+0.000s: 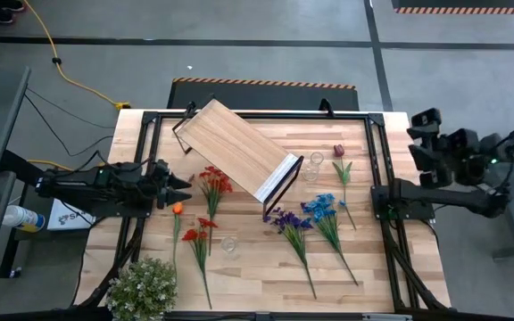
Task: Pick and place flowers into a vace then onto a shelf
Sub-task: Put the dark red flower into the top transparent vase
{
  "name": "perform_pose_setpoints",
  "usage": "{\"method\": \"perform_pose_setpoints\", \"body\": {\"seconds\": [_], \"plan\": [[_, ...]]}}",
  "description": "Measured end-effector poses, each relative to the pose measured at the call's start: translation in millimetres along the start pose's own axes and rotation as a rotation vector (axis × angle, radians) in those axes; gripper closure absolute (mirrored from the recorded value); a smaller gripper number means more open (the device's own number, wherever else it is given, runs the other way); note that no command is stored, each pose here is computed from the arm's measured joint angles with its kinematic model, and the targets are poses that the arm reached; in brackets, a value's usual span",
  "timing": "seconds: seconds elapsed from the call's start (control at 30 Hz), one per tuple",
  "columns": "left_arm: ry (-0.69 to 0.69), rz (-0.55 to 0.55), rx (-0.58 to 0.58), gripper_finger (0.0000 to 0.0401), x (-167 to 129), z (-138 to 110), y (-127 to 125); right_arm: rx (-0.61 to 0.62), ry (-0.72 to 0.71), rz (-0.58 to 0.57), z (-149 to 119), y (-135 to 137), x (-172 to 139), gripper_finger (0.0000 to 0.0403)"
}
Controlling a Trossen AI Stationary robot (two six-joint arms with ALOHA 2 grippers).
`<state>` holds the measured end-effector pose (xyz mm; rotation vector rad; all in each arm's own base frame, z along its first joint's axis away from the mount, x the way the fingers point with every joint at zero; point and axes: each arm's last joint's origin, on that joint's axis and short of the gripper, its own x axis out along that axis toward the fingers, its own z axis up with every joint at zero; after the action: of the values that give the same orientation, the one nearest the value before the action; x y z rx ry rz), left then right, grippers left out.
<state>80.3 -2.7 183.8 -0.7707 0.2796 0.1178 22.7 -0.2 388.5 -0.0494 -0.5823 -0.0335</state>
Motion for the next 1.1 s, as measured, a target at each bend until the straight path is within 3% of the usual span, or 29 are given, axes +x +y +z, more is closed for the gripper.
{"method": "perform_pose_setpoints", "body": {"seconds": [0.2,0.53,0.83,1.1], "plan": [[0.061,0.065,-0.046,0.0025,-5,-2,2,-0.06,0.245,-0.151,30,-8,33,0.0217],[0.076,0.084,-0.064,0.0025,-5,-4,4,-0.067,0.856,-0.664,31,-26,70,0.0217],[0.071,0.089,-0.063,0.0025,-5,-3,4,0.174,1.045,-0.95,19,-30,77,0.0216],[0.07,0.089,-0.063,0.0025,-5,-3,4,0.345,1.191,-1.089,4,-28,70,0.0217]]}}
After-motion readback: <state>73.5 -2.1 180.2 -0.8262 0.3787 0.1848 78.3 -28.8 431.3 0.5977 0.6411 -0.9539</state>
